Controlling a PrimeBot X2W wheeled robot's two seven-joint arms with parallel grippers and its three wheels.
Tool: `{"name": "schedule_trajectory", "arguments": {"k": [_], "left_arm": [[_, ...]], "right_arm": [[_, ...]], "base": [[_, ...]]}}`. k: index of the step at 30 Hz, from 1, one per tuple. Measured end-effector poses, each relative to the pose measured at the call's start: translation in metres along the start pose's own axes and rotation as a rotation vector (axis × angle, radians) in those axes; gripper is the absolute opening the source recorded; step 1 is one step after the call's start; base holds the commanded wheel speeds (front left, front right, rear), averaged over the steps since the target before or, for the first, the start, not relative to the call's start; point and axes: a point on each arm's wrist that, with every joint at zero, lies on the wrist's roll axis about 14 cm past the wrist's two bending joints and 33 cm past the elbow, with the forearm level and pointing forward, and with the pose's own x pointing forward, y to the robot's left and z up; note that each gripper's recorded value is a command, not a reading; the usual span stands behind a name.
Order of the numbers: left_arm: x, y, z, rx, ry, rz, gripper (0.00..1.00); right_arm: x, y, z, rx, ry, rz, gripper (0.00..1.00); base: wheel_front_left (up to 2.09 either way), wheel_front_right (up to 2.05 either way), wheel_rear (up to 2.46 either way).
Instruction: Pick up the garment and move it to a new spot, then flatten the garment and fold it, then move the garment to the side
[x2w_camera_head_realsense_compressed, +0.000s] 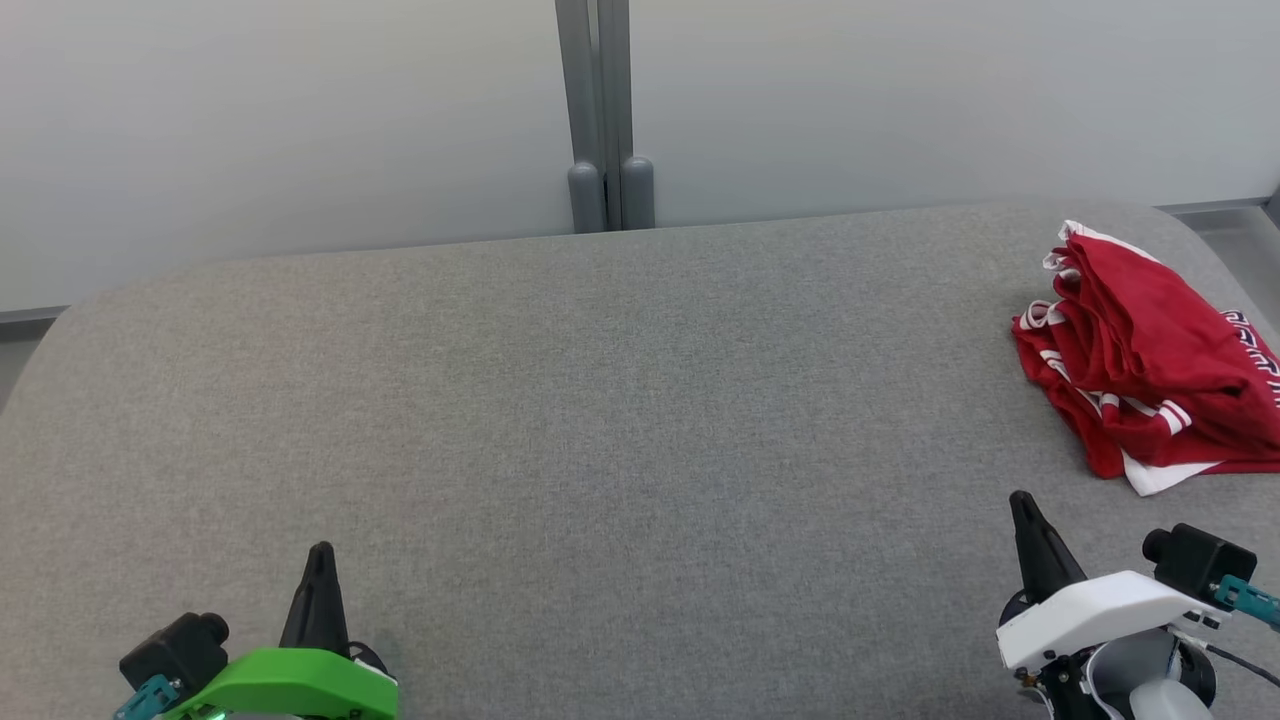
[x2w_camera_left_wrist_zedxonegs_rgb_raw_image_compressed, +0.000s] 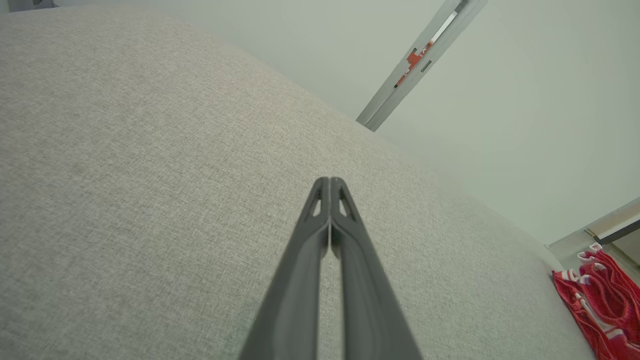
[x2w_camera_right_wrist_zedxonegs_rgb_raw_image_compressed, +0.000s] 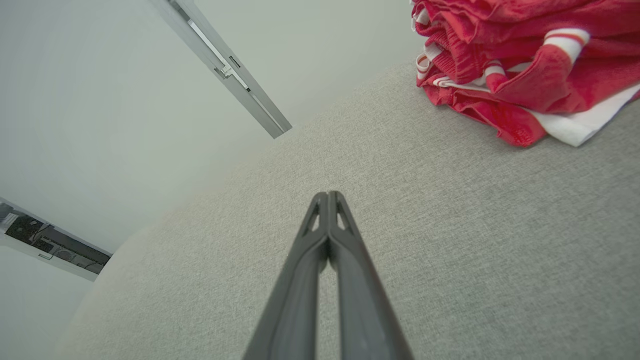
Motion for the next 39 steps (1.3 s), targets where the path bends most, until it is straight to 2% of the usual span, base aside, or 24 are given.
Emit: {"name": "schedule_trajectory", "arguments": {"k": [20,39], "left_arm": [[0.008,0.001,0.01,-0.27,0.003,0.007,0.0],[0.013,0.001,0.017,-0.472,0.003,-0.005,0.0]], "right_arm": [[0.005,0.001,0.009,0.281,-0.021,-0.002,0.0],[0.008,0.001,0.014,0.5,-0.034,0.005,0.0]], "base": [[0.0,0.0,0.0],[0.0,0.0,0.0]]}}
